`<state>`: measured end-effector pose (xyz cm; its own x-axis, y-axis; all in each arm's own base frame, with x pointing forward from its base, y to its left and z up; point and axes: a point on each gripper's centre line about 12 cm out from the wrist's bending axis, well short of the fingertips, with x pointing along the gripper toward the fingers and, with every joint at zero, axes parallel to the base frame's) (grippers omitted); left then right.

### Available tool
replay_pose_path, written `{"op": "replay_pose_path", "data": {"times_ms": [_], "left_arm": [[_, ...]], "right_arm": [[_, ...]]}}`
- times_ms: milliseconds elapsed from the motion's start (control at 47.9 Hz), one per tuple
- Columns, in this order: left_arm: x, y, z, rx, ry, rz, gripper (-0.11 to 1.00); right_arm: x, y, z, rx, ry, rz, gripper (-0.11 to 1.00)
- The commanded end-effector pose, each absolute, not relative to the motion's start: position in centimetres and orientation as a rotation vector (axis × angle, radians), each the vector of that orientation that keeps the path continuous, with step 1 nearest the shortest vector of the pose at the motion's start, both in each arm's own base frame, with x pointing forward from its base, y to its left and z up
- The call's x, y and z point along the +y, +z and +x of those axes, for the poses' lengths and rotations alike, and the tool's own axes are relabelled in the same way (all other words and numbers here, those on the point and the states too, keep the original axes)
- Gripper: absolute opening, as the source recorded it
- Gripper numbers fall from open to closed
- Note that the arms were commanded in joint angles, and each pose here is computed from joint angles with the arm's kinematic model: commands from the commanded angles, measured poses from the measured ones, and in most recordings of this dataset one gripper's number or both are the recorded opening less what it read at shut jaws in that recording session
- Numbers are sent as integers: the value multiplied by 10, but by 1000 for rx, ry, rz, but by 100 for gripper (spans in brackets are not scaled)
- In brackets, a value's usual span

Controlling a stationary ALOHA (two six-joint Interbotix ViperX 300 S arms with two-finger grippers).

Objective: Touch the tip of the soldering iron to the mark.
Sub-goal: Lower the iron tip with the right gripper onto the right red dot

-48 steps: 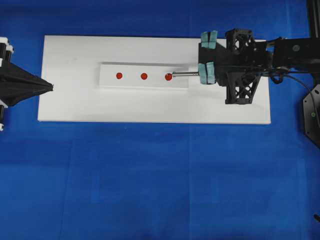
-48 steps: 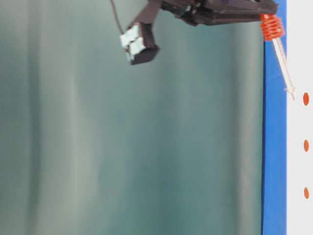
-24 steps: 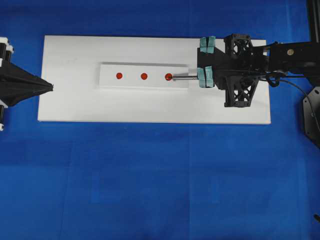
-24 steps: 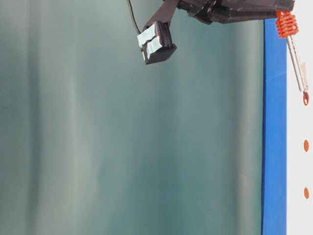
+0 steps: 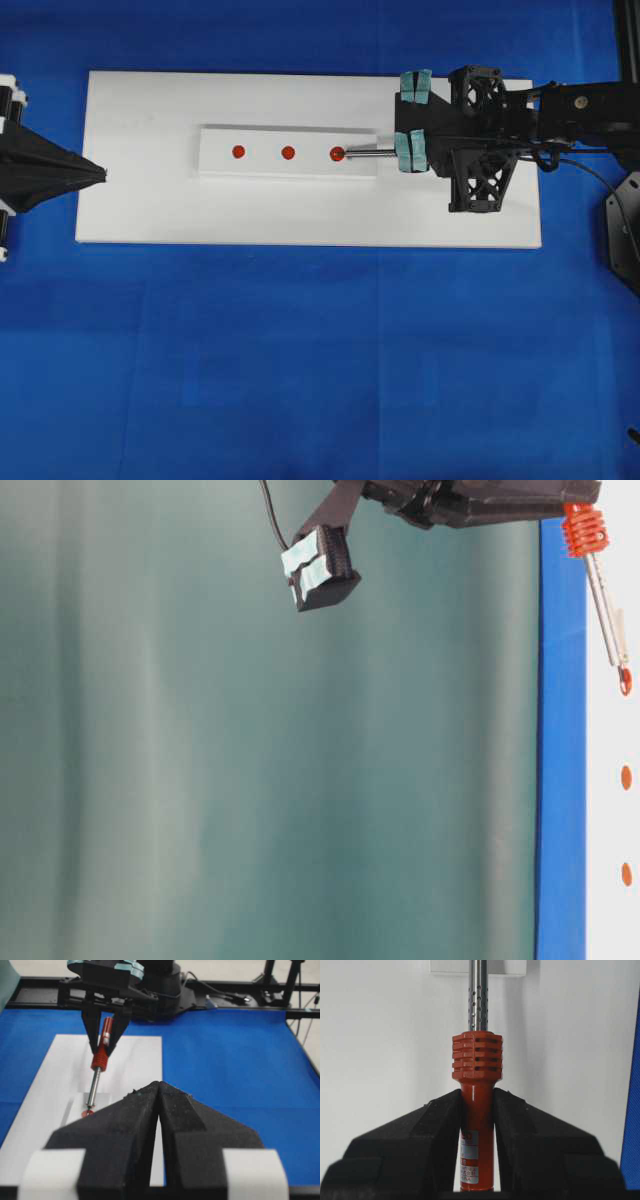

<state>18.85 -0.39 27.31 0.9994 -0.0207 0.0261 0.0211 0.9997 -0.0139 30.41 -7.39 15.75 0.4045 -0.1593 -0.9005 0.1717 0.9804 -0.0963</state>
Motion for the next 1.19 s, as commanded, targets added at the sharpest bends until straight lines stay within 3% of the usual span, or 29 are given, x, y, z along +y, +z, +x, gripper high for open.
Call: {"op": "replay_pose_path", "data": {"times_ms": [0, 919, 1170], "left_arm": [[-4, 278, 190, -38, -23, -14, 0], [-4, 278, 190, -38, -23, -14, 0], [-4, 278, 190, -38, -23, -14, 0]], "right_arm": [[-75, 163, 306, 1114, -211, 12, 6], [-75, 165, 307, 1111, -211, 10, 6], [-77, 203, 308, 1060, -227, 0, 6]]}}
